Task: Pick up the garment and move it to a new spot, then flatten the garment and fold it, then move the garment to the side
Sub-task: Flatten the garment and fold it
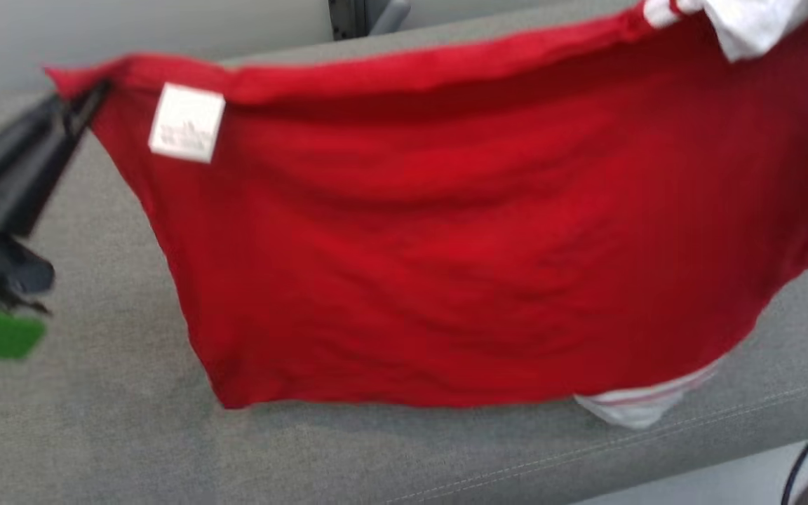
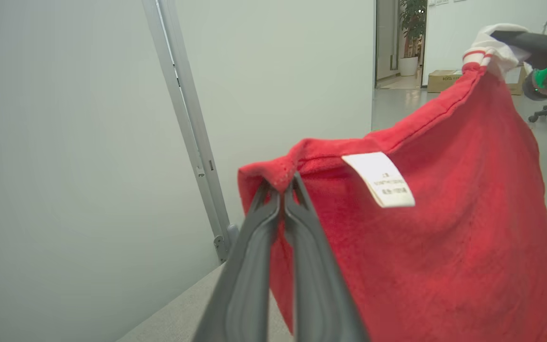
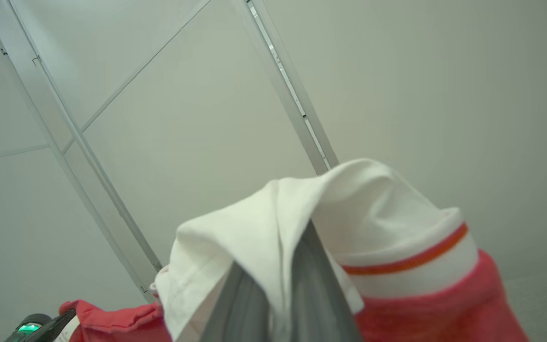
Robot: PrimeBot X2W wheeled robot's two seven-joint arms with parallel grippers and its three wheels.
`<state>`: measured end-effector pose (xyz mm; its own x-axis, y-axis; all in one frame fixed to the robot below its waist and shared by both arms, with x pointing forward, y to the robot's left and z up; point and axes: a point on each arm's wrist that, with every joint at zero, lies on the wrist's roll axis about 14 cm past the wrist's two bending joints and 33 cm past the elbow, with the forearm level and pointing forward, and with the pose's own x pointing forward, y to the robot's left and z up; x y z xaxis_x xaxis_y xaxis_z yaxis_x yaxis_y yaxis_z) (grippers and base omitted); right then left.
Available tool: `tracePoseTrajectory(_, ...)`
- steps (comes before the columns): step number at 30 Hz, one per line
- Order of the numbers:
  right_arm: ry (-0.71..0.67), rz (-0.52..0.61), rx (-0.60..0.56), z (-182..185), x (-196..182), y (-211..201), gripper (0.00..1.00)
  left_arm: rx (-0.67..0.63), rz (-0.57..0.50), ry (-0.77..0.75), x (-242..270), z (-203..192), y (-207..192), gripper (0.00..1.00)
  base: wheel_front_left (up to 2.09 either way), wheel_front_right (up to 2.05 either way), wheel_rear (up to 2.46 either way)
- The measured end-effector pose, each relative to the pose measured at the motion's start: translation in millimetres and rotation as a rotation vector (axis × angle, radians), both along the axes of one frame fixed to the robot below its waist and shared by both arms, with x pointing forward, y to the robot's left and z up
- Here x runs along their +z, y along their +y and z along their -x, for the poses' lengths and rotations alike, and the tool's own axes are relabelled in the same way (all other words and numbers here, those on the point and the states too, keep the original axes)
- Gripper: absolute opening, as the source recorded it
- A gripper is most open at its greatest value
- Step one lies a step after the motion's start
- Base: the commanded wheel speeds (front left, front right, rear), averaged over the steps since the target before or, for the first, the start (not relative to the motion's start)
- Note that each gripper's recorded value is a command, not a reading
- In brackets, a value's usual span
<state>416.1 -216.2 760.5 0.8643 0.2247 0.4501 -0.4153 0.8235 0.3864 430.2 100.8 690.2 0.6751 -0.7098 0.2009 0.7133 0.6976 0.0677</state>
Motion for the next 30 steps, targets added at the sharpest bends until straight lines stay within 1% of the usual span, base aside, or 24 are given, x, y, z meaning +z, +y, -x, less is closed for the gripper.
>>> tracePoseTrajectory(3,0.027,0.016,-0.031,-54,3,8,0.00,0.047,-0.011,-0.026,9,-52,7,0.00,0.00,0.00,0.00)
tracePoseTrajectory(4,0.025,0.018,-0.033,-72,7,13,0.00,0.073,-0.014,-0.042,13,-71,10,0.00,0.00,0.00,0.00)
tracePoseTrajectory(7,0.009,0.024,-0.093,-127,17,15,0.00,0.166,-0.020,-0.082,20,-130,22,0.00,0.00,0.00,0.00)
tracePoseTrajectory(8,0.003,0.020,-0.126,-145,17,12,0.00,0.200,-0.020,-0.092,19,-149,26,0.00,0.00,0.00,0.00)
tracePoseTrajectory(11,-0.016,-0.015,-0.164,-194,12,14,0.00,0.284,0.003,-0.112,12,-199,34,0.00,0.00,0.00,0.00)
tracePoseTrajectory(12,-0.022,-0.006,-0.173,-208,9,19,0.00,0.312,0.005,-0.131,12,-213,37,0.00,0.00,0.00,0.00)
tracePoseTrajectory(15,-0.061,-0.034,-0.214,-242,1,23,0.00,0.389,0.021,-0.235,21,-245,51,0.00,0.00,0.00,0.00)
tracePoseTrajectory(17,-0.067,-0.035,-0.230,-259,-12,29,0.00,0.419,0.041,-0.247,9,-263,55,0.00,0.00,0.00,0.00)
tracePoseTrajectory(19,-0.041,-0.052,-0.227,-274,-34,34,0.00,0.408,0.012,-0.210,-23,-274,46,0.00,0.00,0.00,0.00)
tracePoseTrajectory(21,0.019,-0.076,-0.205,-286,-65,42,0.00,0.395,-0.007,-0.162,-52,-280,39,0.00,0.00,0.00,0.00)
tracePoseTrajectory(24,0.155,-0.082,-0.189,-292,-133,49,0.00,0.376,-0.019,-0.066,-101,-279,35,0.00,0.00,0.00,0.00)
tracePoseTrajectory(27,0.321,-0.045,-0.165,-275,-213,59,0.00,0.346,-0.053,0.055,-161,-256,31,0.00,0.00,0.00,0.00)
tracePoseTrajectory(30,0.425,-0.034,-0.152,-247,-263,63,0.00,0.328,-0.086,0.157,-206,-223,34,0.00,0.00,0.00,0.00)
